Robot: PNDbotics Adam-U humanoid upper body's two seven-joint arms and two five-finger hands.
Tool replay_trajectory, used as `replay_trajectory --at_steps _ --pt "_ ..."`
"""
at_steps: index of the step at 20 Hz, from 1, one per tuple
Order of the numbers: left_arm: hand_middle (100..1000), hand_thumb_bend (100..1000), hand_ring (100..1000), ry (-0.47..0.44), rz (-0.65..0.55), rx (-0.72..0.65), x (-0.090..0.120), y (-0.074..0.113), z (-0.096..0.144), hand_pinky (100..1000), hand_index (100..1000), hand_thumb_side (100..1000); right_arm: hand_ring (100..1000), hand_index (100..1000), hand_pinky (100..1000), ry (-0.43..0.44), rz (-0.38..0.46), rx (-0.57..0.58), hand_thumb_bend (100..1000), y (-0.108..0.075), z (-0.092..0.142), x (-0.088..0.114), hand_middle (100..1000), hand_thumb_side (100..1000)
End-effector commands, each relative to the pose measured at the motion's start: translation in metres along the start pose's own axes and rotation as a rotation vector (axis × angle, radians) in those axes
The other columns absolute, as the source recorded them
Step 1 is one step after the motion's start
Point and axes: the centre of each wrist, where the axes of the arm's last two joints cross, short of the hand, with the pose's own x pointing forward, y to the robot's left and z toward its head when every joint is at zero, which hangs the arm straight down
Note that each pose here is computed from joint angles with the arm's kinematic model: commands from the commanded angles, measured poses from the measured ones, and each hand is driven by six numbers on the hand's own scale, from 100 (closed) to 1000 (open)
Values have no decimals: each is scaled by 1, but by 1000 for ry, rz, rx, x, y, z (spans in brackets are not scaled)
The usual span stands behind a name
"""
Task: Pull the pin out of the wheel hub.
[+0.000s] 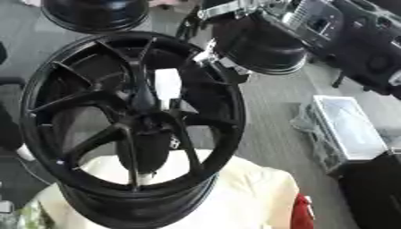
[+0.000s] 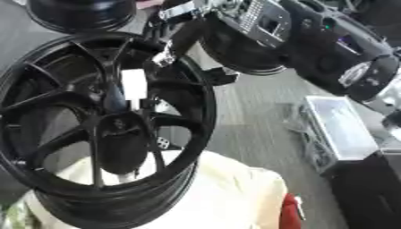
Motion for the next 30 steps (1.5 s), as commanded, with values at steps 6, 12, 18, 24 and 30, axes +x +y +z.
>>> replay_trajectory --at_steps 6,12,18,24,30 --pt "899 100 1000 -3 -19 -34 7 0 -4 686 766 680 899 904 922 -39 72 6 448 -15 2 7 793 746" --pt "900 100 1000 1 -7 -38 6 -2 -4 686 766 681 903 915 923 -62 97 26 447 -16 -6 9 802 747" --pt "902 100 1000 14 10 -38 4 -4 -3 687 767 683 905 922 928 -86 72 75 443 -13 -12 8 806 753" --pt "903 100 1000 23 19 -47 2 -5 -3 686 766 687 901 918 925 -105 39 116 443 0 -2 4 802 753" --pt "905 100 1000 25 20 -60 2 -6 -5 686 766 687 896 912 921 -118 21 130 444 2 0 7 798 751"
